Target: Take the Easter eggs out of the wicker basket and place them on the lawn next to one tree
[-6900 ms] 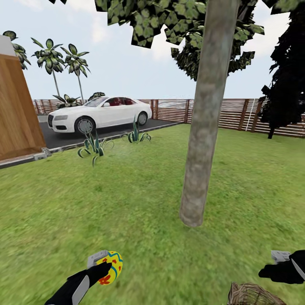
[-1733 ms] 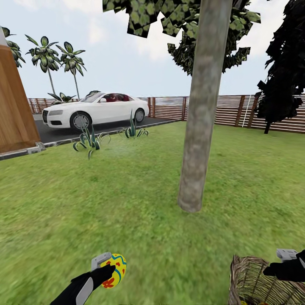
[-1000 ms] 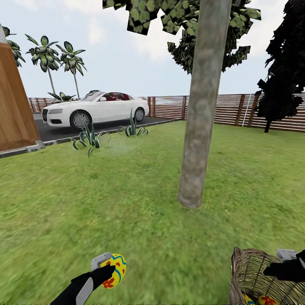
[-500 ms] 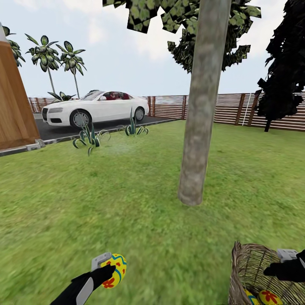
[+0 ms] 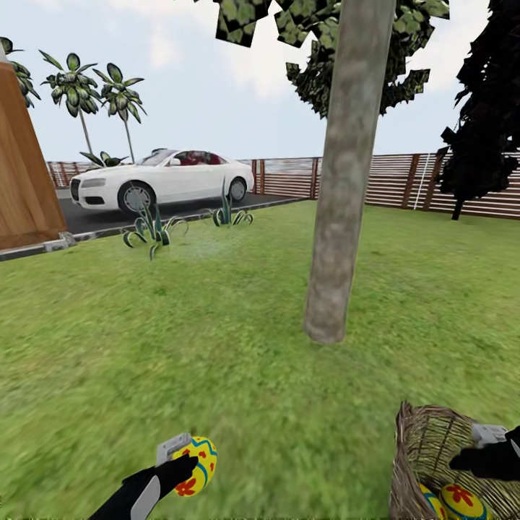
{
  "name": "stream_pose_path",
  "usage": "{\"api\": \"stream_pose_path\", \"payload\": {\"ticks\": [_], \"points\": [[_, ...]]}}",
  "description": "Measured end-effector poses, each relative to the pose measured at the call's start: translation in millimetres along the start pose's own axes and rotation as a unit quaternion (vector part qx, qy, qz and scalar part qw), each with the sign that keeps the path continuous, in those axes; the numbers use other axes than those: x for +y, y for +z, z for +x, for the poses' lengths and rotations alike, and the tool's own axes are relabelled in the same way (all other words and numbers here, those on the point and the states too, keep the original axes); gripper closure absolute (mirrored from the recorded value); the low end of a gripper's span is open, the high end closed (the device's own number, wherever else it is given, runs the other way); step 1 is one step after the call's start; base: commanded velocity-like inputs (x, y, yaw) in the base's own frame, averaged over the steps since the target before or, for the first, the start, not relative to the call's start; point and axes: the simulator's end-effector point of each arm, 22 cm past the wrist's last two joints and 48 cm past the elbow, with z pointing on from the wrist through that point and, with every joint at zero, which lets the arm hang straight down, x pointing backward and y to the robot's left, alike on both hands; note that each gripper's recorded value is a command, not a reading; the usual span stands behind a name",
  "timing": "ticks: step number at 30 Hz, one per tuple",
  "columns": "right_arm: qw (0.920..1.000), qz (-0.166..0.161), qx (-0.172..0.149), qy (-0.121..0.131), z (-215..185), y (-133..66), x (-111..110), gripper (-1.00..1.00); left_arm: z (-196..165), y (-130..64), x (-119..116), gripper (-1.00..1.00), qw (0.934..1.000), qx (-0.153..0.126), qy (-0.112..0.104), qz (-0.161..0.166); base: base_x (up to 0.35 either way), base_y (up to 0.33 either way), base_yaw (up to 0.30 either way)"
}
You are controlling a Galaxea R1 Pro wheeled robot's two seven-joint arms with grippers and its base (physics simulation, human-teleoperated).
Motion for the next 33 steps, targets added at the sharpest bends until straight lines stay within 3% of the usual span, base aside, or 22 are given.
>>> {"api": "stream_pose_path", "payload": {"ticks": [33], "points": [[0.9978, 0.004, 0.066, -0.002, 38, 49.2, -1, -1.00, 60, 30.8, 29, 1.00, 0.9977, 0.062, -0.007, -0.026, 0.000, 0.000, 0.000]]}}
